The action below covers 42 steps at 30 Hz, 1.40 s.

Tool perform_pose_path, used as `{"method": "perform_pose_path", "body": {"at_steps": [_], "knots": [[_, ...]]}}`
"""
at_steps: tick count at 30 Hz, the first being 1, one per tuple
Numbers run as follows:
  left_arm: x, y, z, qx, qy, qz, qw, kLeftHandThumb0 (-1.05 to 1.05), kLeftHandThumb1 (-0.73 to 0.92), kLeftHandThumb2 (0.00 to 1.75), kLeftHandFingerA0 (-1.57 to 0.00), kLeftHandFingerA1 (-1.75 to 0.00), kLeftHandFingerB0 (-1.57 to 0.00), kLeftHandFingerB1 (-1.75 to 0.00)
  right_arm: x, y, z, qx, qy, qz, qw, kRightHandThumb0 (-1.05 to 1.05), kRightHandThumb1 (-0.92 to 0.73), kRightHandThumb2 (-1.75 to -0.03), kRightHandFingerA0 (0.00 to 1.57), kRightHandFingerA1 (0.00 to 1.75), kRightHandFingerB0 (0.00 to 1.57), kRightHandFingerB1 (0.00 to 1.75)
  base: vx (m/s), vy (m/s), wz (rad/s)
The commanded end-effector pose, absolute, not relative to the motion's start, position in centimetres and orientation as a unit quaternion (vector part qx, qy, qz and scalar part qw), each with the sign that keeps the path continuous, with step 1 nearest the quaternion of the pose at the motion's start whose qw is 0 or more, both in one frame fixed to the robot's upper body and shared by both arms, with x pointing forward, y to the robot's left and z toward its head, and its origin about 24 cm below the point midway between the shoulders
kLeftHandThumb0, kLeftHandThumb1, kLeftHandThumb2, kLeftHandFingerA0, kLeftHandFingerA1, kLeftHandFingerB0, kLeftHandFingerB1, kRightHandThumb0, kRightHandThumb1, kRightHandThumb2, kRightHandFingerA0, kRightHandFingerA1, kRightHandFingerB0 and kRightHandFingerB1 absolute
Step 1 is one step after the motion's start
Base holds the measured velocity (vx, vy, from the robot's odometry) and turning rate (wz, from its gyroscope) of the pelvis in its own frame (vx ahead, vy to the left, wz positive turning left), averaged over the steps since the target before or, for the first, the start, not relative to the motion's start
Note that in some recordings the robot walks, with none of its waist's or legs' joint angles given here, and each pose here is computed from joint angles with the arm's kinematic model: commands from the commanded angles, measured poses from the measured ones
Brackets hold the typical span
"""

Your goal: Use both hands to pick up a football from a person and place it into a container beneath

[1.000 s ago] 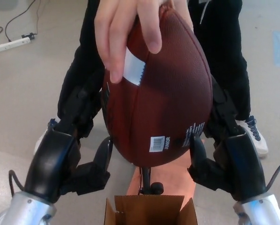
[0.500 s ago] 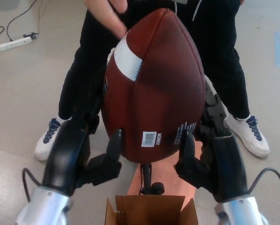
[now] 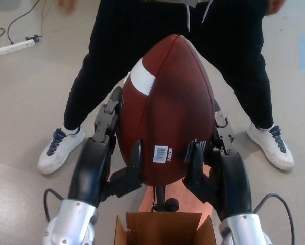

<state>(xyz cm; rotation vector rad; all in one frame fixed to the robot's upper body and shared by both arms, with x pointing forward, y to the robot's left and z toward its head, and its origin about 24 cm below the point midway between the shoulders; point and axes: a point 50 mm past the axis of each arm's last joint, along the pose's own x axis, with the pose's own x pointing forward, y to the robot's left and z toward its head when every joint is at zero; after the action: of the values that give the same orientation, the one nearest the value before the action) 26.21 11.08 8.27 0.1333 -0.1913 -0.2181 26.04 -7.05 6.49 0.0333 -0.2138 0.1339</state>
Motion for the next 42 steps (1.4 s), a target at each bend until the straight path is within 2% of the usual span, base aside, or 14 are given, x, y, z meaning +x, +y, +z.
{"method": "perform_pose_path", "body": {"at_steps": [1, 11, 12, 13, 22, 24, 27, 29, 30, 34, 35, 37, 41, 42], "knots": [[27.2, 9.4, 7.9, 0.040, -0.116, -0.166, 0.978, -0.80, 0.73, 1.07, 0.00, -0.25, -0.13, -0.33, 27.2, -6.1, 6.9, 0.018, -0.133, 0.117, 0.984, -0.75, -0.85, -1.19, 0.00, 0.19, 0.03, 0.23, 0.00, 0.000, 0.00], [28.8, 9.6, 5.4, 0.029, -0.072, -0.169, 0.983, -0.79, 0.76, 1.08, 0.00, -0.21, -0.12, -0.28, 28.7, -7.2, 4.7, 0.018, -0.088, 0.107, 0.990, -0.76, -0.85, -1.19, 0.00, 0.19, 0.02, 0.23, 0.00, 0.000, 0.00], [28.8, 9.7, 5.2, 0.029, -0.069, -0.172, 0.982, -0.79, 0.77, 1.08, 0.00, -0.19, -0.14, -0.26, 28.8, -7.2, 4.5, 0.015, -0.084, 0.106, 0.991, -0.76, -0.92, -0.84, 0.00, 0.14, 0.02, 0.22, 0.00, 0.000, 0.00], [28.9, 9.8, 5.0, 0.029, -0.067, -0.173, 0.982, -0.79, 0.77, 1.08, 0.00, -0.19, -0.14, -0.26, 28.9, -7.3, 4.4, 0.013, -0.082, 0.106, 0.991, -0.76, -0.83, -1.18, 0.00, 0.19, 0.03, 0.23, 0.00, 0.000, 0.00], [29.4, 12.4, 3.2, 0.036, -0.005, -0.139, 0.990, -0.80, 0.77, 1.12, 0.00, -0.21, -0.01, -0.19, 29.3, -10.1, 2.7, -0.038, -0.030, 0.055, 0.997, -0.88, -0.84, -1.18, 0.07, 0.19, 0.07, 0.15, 0.00, 0.000, 0.00], [29.7, 15.0, 2.9, 0.041, 0.013, -0.109, 0.993, -0.76, 0.92, 0.73, 0.00, -0.14, 0.00, -0.18, 29.5, -12.3, 2.5, -0.058, -0.027, 0.030, 0.997, -0.87, -0.89, -1.23, 0.00, 0.12, 0.00, 0.12, 0.00, 0.000, 0.00], [29.9, 18.6, 2.9, 0.044, 0.020, -0.067, 0.997, -0.86, 0.81, 1.15, 0.00, -0.17, 0.00, -0.15, 29.8, -15.3, 2.5, -0.072, -0.023, -0.007, 0.997, -0.85, -0.89, -1.22, 0.00, 0.14, 0.00, 0.14, 0.00, 0.000, 0.00], [30.1, 21.9, 3.2, 0.034, 0.023, -0.034, 0.999, -0.81, 0.92, 0.72, 0.00, -0.09, 0.00, -0.12, 30.0, -17.9, 2.9, -0.080, -0.024, -0.033, 0.996, -0.81, -0.87, -1.21, 0.00, 0.16, 0.00, 0.16, 0.00, 0.000, 0.00], [30.1, 24.1, 3.4, 0.041, 0.028, -0.005, 0.999, -0.82, 0.77, 1.15, 0.00, -0.17, 0.00, -0.16, 30.0, -19.4, 3.2, -0.085, -0.027, -0.055, 0.994, -0.86, -0.86, -1.18, 0.06, 0.17, 0.06, 0.18, 0.00, 0.000, 0.00], [30.0, 26.5, 3.8, 0.036, 0.020, 0.020, 0.999, -0.84, 0.78, 1.01, 0.00, -0.10, 0.00, -0.09, 30.1, -21.0, 3.7, -0.090, -0.031, -0.071, 0.993, -0.92, -0.89, -1.19, 0.07, 0.12, 0.08, 0.12, 0.00, 0.000, 0.00], [30.0, 27.1, 3.9, 0.035, 0.018, 0.027, 0.999, -0.83, 0.80, 1.14, 0.00, -0.15, 0.00, -0.13, 30.1, -21.3, 3.9, -0.090, -0.031, -0.074, 0.993, -0.82, -0.92, -0.78, 0.00, 0.24, 0.00, 0.23, 0.00, 0.000, 0.00], [29.6, 29.5, 4.3, 0.034, 0.013, 0.067, 0.997, -0.81, 0.80, 1.15, 0.00, -0.18, 0.00, -0.15, 30.3, -22.4, 4.5, -0.087, -0.040, -0.092, 0.991, -0.90, -0.83, -1.17, 0.09, 0.18, 0.08, 0.17, 0.00, 0.000, 0.00], [28.6, 31.5, 3.4, 0.043, 0.029, 0.094, 0.994, -0.75, 0.92, 0.77, 0.00, -0.14, 0.00, -0.08, 30.4, -22.7, 4.8, -0.079, -0.047, -0.098, 0.991, -0.89, -0.81, -1.15, 0.09, 0.20, 0.09, 0.21, 0.00, 0.000, 0.00], [28.5, 31.6, 3.3, 0.041, 0.032, 0.094, 0.994, -0.80, 0.82, 1.15, 0.00, -0.20, 0.00, -0.14, 30.4, -22.8, 4.8, -0.079, -0.047, -0.097, 0.991, -0.89, -0.81, -1.15, 0.10, 0.24, 0.09, 0.21, 0.00, 0.000, 0.00]]}}
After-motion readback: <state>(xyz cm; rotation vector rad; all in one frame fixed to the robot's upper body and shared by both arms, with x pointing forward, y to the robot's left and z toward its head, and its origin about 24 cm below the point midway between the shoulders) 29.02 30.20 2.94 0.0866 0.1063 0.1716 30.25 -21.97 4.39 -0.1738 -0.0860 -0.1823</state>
